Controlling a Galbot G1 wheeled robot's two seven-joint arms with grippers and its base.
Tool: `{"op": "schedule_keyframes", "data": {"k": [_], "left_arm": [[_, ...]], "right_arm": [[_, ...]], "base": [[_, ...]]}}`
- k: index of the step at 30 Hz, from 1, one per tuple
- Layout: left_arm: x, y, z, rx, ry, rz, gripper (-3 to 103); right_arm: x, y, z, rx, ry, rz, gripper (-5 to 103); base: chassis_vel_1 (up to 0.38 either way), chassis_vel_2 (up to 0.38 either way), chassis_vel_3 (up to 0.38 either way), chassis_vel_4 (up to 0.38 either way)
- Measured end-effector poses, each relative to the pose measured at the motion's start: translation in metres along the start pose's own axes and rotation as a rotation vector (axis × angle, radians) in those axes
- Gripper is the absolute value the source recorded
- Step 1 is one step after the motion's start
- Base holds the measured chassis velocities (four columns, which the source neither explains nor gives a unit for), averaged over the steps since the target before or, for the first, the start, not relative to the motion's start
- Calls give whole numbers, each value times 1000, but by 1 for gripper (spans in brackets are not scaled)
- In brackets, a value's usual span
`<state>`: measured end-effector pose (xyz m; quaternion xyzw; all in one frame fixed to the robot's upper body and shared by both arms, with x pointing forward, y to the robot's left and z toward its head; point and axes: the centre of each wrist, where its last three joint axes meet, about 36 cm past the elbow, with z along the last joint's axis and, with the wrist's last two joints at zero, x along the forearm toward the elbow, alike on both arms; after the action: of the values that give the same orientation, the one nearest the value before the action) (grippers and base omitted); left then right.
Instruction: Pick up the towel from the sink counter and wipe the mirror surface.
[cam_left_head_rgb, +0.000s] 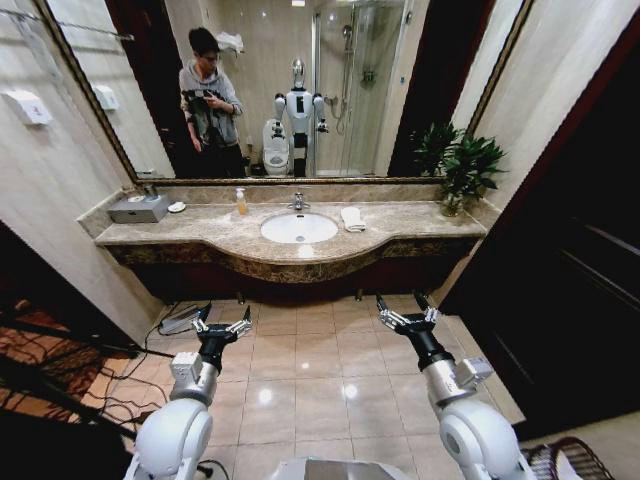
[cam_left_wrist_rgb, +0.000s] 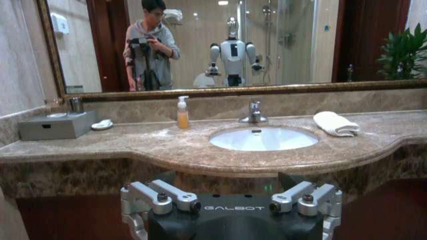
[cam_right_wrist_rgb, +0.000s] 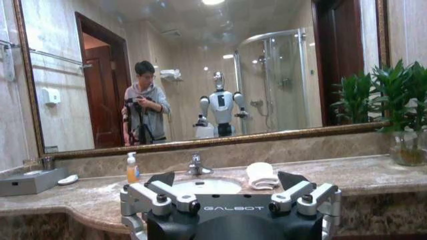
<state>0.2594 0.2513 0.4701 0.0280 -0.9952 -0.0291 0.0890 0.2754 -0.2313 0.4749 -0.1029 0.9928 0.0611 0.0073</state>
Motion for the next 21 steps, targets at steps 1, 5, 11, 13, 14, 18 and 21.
{"op": "schedule_keyframes", "data": {"k": [1,5,11,13,14,18,21], "left_arm": [[0,0,0,0,0,0,100],[0,0,0,0,0,0,100],[0,0,0,0,0,0,100],[0,0,0,0,0,0,100],[0,0,0,0,0,0,100],[0,0,0,0,0,0,100],[0,0,0,0,0,0,100]], "right_arm": [[0,0,0,0,0,0,100],[0,0,0,0,0,0,100],[0,0,0,0,0,0,100],[0,0,0,0,0,0,100],[0,0,0,0,0,0,100],[0,0,0,0,0,0,100],[0,0,0,0,0,0,100]], "base": [[0,0,0,0],[0,0,0,0],[0,0,0,0],[0,0,0,0],[0,0,0,0],[9,12,14,9],[41,48,52,58]]}}
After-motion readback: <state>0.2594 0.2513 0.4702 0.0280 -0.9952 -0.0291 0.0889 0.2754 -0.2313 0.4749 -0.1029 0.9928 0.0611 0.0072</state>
